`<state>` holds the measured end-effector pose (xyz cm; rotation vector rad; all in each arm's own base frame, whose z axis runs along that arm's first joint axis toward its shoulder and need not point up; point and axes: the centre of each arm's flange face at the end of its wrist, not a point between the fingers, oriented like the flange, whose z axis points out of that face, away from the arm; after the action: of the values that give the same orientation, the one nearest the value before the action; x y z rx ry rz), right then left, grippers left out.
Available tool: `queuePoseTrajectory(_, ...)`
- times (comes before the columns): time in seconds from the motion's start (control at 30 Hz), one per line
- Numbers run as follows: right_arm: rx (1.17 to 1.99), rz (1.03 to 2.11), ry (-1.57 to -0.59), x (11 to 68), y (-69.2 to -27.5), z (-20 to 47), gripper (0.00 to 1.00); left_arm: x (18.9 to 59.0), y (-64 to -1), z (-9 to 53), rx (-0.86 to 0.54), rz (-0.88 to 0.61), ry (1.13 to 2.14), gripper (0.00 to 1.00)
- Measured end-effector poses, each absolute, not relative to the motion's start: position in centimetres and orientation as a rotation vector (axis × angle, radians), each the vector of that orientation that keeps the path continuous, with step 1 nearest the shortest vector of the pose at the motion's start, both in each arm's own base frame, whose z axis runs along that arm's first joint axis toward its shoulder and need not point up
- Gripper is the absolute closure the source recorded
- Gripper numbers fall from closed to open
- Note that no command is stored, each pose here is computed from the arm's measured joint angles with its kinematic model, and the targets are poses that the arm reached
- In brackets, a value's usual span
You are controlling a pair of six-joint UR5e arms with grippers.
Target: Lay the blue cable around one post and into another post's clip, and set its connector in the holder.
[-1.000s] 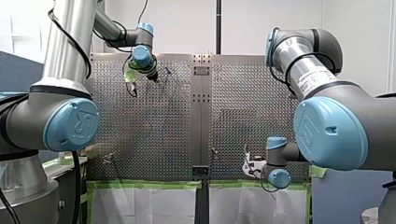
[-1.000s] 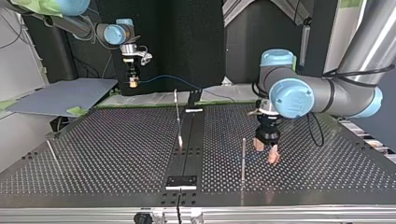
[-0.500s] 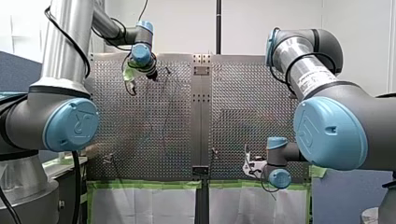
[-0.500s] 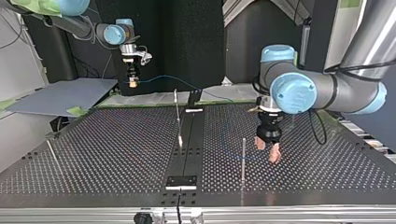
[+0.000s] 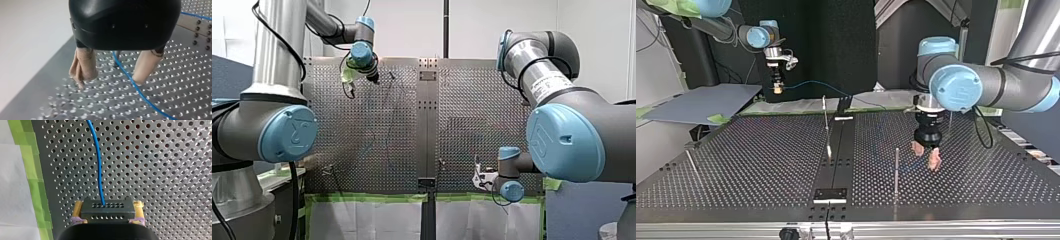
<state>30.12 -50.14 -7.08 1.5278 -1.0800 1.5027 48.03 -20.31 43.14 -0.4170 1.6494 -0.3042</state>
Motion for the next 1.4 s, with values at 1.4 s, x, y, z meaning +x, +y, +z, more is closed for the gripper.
queuePoseTrajectory(1.4,1.554,1.479,-1.094,30.3,-51.1,-6.9,1.0,41.8,-18.3,54.4,-0.181,-0.033,1.699,0.0)
